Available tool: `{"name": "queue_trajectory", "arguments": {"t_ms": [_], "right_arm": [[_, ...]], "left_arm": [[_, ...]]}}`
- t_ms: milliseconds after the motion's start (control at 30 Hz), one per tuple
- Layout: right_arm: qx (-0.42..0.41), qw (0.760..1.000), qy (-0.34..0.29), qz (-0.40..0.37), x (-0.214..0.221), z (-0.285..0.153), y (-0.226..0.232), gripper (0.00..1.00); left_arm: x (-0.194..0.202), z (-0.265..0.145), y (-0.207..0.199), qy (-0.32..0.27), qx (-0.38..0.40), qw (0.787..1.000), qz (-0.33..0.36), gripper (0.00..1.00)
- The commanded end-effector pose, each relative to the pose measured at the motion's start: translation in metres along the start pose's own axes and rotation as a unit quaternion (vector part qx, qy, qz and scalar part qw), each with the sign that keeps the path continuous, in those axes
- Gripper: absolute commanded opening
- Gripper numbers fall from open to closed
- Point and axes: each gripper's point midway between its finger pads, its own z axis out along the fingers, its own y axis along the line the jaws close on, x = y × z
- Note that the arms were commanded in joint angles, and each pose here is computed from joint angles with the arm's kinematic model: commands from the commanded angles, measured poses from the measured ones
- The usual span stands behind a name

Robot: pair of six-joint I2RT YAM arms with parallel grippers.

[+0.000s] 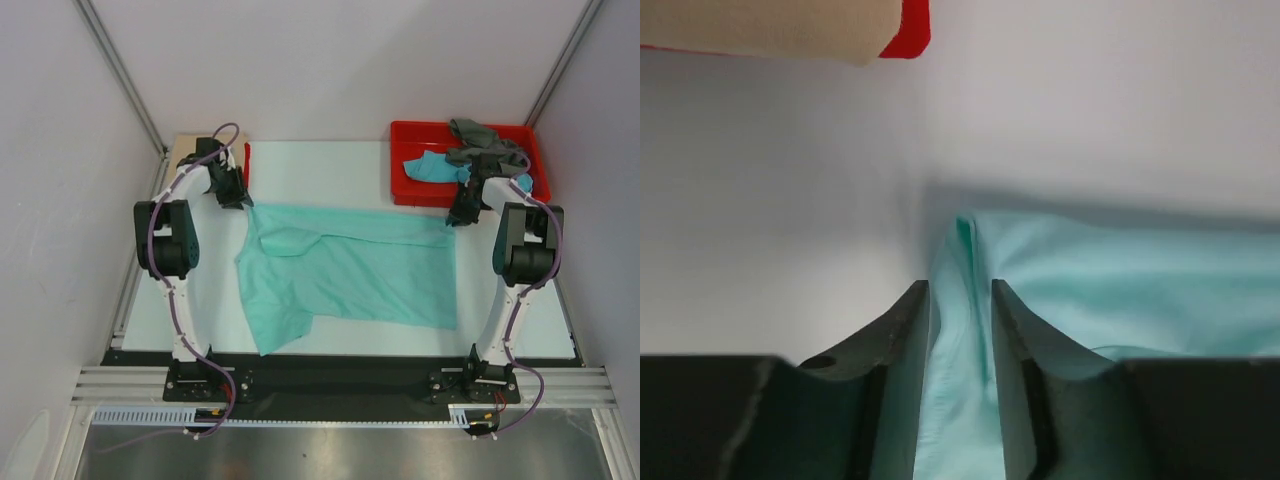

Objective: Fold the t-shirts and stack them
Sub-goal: Fold the tshirt

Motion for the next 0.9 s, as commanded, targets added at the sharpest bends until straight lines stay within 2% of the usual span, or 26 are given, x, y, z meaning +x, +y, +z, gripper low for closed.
{"name": "queue_trajectory", "arguments": {"t_ms": [0,33,67,100,133,167,233,433,533,567,667,867], "right_arm": [[0.025,0.999,-0.026,-0.007,-0.024,-0.007,-0.001,0.25],[0.029,0.999,-0.017,-0.006,-0.019,-0.012,-0.001,0.28],[0.029,0.999,-0.022,-0.006,-0.021,-0.022,0.002,0.37],[0.032,0.999,-0.022,-0.006,-0.019,-0.028,0.001,0.42],[0.038,0.999,-0.013,-0.002,-0.010,-0.032,-0.001,0.47],[0.037,0.999,-0.024,-0.001,-0.011,-0.046,0.000,0.53],[0.043,0.999,-0.010,0.007,0.006,-0.052,-0.007,0.61],[0.033,0.999,0.006,0.013,0.040,-0.077,-0.014,0.59],[0.010,1.000,0.023,0.013,0.065,-0.081,-0.010,0.50],[0.004,0.999,0.029,0.013,0.072,-0.081,-0.009,0.42],[-0.012,0.999,0.043,0.022,0.095,-0.077,-0.008,0.36],[-0.012,0.997,0.067,0.036,0.123,-0.072,-0.011,0.39]], "left_arm": [[-0.003,-0.014,0.008,-0.002,-0.030,0.999,0.015,0.45],[-0.003,-0.020,0.008,-0.006,-0.034,0.999,0.019,0.49],[-0.006,-0.034,0.005,-0.018,-0.038,0.999,0.023,0.58],[-0.006,-0.042,0.003,-0.025,-0.044,0.998,0.025,0.64],[0.005,-0.045,0.007,-0.019,-0.050,0.998,0.021,0.69],[0.002,-0.065,0.000,-0.040,-0.048,0.998,0.025,0.73],[0.025,-0.067,0.005,-0.027,-0.052,0.998,0.017,0.72],[0.095,-0.073,0.001,0.024,-0.019,0.999,-0.030,0.65],[0.118,-0.072,0.005,0.036,-0.021,0.998,-0.056,0.62],[0.123,-0.070,0.004,0.042,-0.019,0.997,-0.060,0.59],[0.139,-0.064,0.008,0.060,-0.021,0.995,-0.074,0.58],[0.149,-0.064,0.016,0.068,-0.032,0.992,-0.104,0.68]]}}
